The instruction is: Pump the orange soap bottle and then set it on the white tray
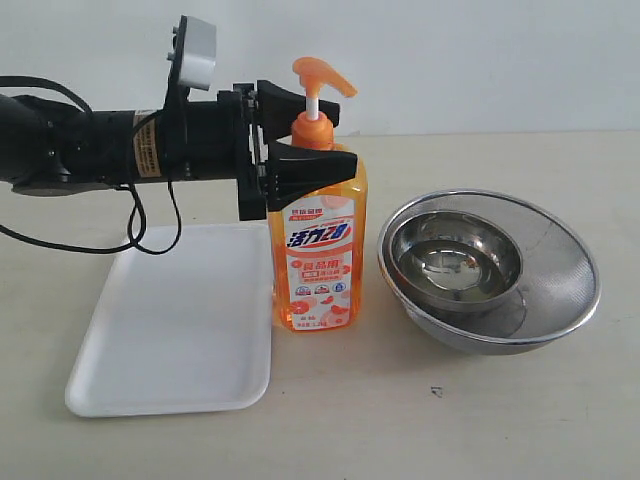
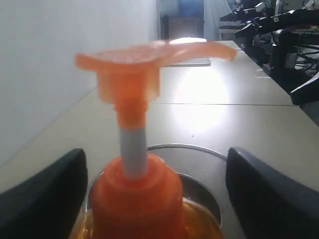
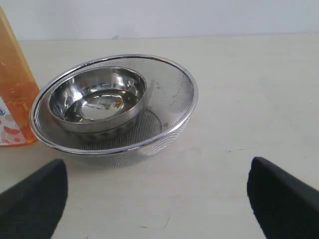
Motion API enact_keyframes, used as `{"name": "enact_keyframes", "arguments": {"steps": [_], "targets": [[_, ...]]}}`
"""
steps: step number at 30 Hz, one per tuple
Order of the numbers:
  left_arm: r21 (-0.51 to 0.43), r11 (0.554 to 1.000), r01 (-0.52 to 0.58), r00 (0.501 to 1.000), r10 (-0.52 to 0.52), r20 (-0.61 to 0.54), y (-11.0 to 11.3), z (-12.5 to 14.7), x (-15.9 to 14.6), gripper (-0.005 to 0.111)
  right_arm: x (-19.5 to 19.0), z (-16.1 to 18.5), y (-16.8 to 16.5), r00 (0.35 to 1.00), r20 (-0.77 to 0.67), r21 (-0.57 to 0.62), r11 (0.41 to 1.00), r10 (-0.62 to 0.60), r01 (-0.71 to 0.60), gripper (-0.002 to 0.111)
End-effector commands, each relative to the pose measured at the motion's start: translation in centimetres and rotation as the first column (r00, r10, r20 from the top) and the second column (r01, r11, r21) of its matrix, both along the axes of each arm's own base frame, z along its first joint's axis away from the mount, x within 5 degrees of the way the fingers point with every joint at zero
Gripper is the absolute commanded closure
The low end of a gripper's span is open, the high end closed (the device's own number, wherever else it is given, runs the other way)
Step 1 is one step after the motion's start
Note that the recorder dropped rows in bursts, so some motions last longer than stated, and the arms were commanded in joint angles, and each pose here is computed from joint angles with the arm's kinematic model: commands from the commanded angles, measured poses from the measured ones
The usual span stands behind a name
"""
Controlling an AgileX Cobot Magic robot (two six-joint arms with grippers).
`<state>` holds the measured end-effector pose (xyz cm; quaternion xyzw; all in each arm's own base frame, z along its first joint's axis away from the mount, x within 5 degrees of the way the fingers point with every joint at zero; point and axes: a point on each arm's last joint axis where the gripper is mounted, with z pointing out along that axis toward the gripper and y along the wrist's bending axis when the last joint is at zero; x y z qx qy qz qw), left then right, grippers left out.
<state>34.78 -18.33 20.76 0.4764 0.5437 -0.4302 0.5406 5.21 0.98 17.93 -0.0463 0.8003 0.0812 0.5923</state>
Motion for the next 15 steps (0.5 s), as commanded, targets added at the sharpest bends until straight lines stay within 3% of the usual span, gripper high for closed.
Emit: {"name": "enact_keyframes", "arguments": {"steps": [1,7,15], "targets": [[-0.003,1.0,0.017,1.0,-0.017,-0.007,-0.2,0.07,-0.1,0.056,0.01,0.13,-0.03,1.0,0.014,0.001,1.0,-0.006,0.006,0.021],[-0.007,1.0,0.011,1.0,-0.011,0.0,-0.19,0.12,-0.05,0.099,0.0,0.09,-0.04,1.0,0.01,0.0,1.0,-0.006,0.006,0.021],[-0.035,0.999,-0.013,1.0,0.012,-0.026,-0.16,0.33,0.16,0.102,0.0,0.09,-0.04,1.0,0.01,0.0,1.0,-0.006,0.006,0.021]]}}
